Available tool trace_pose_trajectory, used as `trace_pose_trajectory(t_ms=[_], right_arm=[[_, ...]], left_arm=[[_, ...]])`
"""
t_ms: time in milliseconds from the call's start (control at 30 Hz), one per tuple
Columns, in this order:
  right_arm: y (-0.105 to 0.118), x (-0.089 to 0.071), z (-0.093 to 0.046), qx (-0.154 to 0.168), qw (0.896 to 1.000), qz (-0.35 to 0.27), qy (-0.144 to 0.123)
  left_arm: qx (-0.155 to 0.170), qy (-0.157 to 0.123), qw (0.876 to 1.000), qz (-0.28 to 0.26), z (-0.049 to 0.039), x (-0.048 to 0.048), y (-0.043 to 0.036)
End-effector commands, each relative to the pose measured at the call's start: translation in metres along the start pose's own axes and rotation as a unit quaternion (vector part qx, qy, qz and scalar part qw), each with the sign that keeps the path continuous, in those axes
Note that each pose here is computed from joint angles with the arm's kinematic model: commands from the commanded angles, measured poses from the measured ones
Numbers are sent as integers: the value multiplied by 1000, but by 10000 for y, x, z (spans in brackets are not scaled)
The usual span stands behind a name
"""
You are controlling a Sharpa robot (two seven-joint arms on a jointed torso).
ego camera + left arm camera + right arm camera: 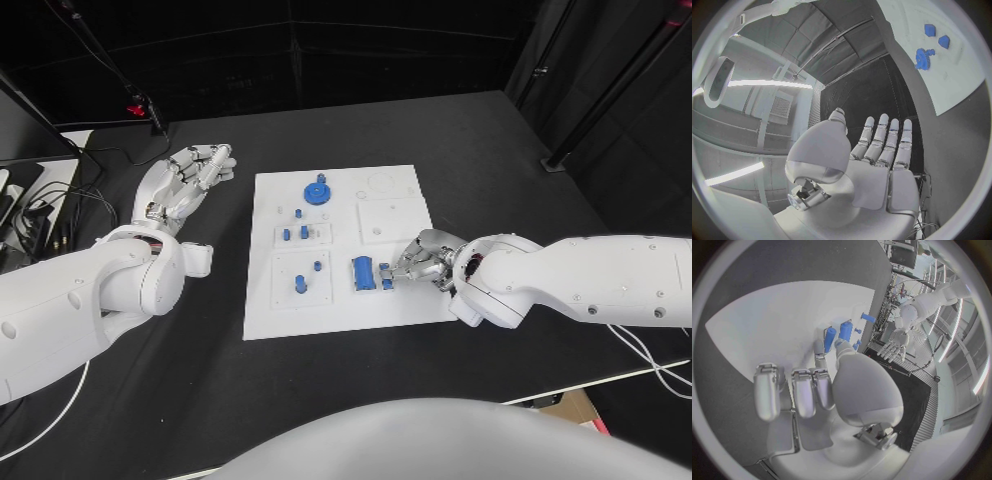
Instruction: Assemble the parts on the task board
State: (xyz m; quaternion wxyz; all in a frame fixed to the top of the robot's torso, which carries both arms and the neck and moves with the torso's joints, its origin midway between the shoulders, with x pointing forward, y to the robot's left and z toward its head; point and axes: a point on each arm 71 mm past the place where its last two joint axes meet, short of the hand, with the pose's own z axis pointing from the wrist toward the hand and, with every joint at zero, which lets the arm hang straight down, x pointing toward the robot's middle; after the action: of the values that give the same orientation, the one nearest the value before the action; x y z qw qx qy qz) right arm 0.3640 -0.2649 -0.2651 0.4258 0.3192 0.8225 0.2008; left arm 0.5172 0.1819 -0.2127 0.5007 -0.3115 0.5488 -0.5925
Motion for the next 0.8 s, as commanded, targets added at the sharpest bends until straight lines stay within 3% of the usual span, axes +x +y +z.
trace_pose_trajectory(t_ms=[33,467,800], right_arm=[[13,30,-4,-4,1000,-12,11],[-33,-52,-41,-18,1000,-16,-5],[-33,9,-70,-19,999,-35,35]], left_arm=[[4,3,1000,-3,7,5,-15],[4,3,1000,-3,11,4,-12],[4,2,1000,-2,18,-2,-8]])
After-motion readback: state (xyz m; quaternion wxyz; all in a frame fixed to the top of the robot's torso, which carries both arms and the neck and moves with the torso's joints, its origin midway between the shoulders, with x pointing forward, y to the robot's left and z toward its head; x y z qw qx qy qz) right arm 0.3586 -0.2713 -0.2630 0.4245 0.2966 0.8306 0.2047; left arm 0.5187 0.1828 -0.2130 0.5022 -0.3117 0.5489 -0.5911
